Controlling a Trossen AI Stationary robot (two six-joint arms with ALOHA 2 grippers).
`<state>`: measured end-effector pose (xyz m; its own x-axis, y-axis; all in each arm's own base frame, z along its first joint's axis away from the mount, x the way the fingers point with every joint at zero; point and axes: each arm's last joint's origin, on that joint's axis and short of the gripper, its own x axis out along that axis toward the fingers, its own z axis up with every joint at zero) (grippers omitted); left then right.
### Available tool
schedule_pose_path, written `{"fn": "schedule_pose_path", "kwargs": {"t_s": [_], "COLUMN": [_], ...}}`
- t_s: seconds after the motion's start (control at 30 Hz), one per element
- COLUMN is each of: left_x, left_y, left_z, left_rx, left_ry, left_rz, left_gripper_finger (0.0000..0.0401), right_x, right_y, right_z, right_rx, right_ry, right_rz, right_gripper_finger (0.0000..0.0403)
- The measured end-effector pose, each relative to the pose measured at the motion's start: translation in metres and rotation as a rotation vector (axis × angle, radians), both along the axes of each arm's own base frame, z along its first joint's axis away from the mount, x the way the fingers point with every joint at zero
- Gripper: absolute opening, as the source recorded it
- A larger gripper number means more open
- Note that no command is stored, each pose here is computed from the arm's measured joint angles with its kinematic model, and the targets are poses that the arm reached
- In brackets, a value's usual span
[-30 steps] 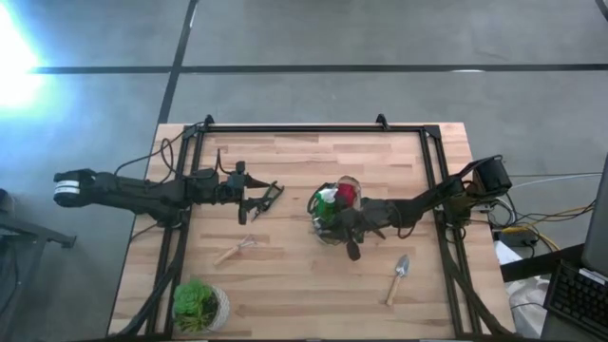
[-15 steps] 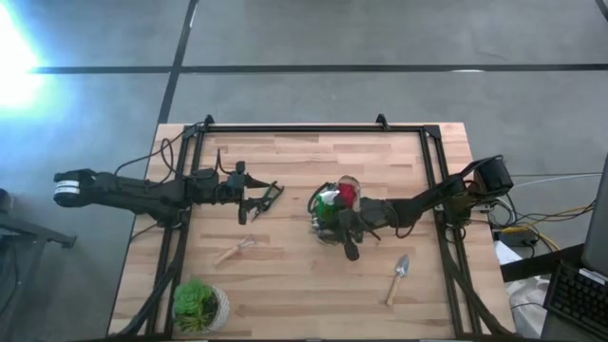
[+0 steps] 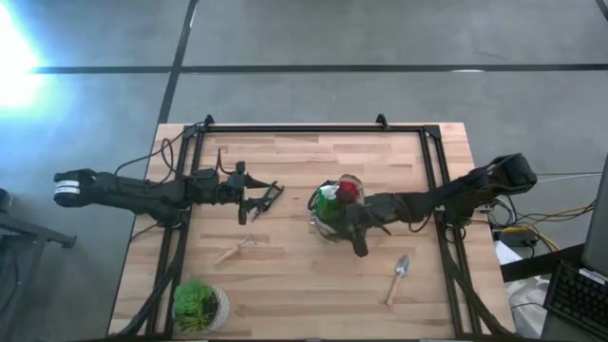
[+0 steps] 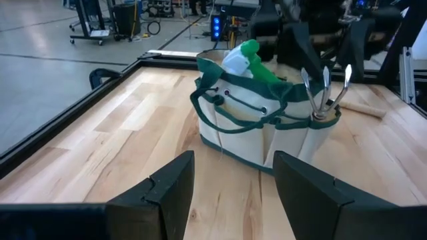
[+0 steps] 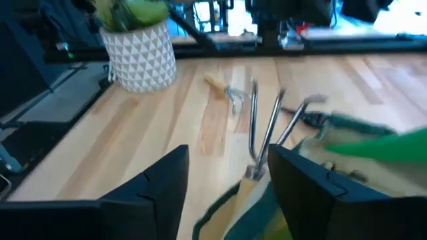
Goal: Pick & Place Garden tools in Gardening bag
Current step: Put the hand trowel into the pocket of the gardening bag
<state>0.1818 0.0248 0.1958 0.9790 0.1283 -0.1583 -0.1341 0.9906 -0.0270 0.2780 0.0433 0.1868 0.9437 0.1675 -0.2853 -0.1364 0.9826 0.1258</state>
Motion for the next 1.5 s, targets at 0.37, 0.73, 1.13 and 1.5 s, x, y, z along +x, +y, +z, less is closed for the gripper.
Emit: {"fn": "schedule_pose_path", "kwargs": {"t_s": [0.37,0.73,1.13,1.5], "left_x": [0.000,0.000,0.000,0.000], "left_y": [0.000,0.000,0.000,0.000], "left_z": [-0.001,-0.001,-0.002,-0.001], "left_rx": [-0.001,-0.002,-0.002,-0.002], "left_ry": [0.009,0.015,0.016,0.015], "left_rz": [0.000,0.000,0.000,0.000], "left_gripper_finger": [0.0207,0.0207,0.0207,0.0207], "right_x": [-0.036,-0.103,-0.151,-0.156], "right_y": [-0.005,-0.014,-0.022,-0.022], "right_z": [0.046,0.100,0.104,0.080], "right_rx": [-0.027,-0.021,0.086,0.179], "right_ry": [-0.045,-0.055,0.083,0.366], "right_rz": [0.012,0.020,-0.023,-0.092], "right_gripper_finger": [0.0190,0.0170,0.0143,0.0119]}}
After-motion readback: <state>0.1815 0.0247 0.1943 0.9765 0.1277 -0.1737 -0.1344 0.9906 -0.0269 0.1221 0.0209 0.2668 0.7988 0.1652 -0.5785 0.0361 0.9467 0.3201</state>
